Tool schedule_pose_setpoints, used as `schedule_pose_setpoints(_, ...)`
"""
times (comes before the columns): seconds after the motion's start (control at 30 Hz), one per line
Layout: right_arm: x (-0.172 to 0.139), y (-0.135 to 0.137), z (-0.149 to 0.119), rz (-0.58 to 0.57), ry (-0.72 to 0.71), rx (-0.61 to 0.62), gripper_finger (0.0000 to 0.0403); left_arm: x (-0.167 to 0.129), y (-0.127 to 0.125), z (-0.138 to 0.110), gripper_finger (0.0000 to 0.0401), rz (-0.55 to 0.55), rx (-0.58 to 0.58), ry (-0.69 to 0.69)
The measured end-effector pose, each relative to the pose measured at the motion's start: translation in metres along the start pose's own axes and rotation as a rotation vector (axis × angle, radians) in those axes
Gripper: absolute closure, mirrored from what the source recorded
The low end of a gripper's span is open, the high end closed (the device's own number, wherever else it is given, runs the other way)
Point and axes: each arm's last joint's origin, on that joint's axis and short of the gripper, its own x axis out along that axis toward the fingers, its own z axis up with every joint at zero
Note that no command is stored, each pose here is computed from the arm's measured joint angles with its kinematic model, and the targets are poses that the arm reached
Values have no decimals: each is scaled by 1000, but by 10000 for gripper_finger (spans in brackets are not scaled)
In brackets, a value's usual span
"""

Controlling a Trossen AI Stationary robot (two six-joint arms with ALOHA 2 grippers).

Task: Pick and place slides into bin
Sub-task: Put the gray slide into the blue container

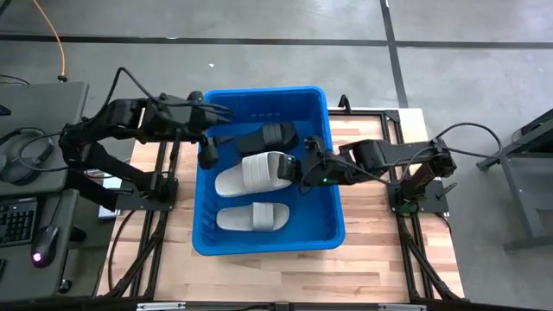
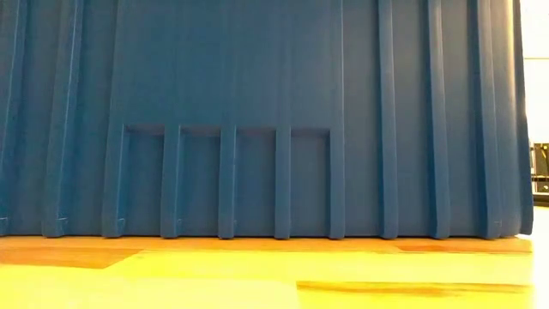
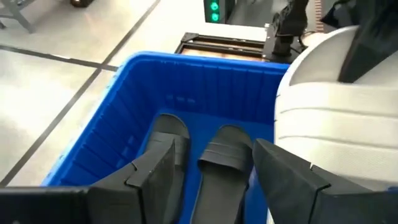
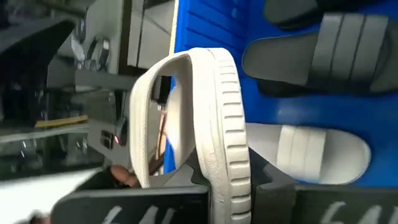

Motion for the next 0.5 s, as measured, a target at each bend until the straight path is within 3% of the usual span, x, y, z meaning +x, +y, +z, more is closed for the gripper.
schedule_pose_setpoints(0.3,44,-14,-32,-191,165,153,398,-3,1,0,194,-16,-2,-9)
schedule_pose_setpoints(0.5,62,-19,-28,-236,151,153,398,-3,0,0,194,-28,6,-9)
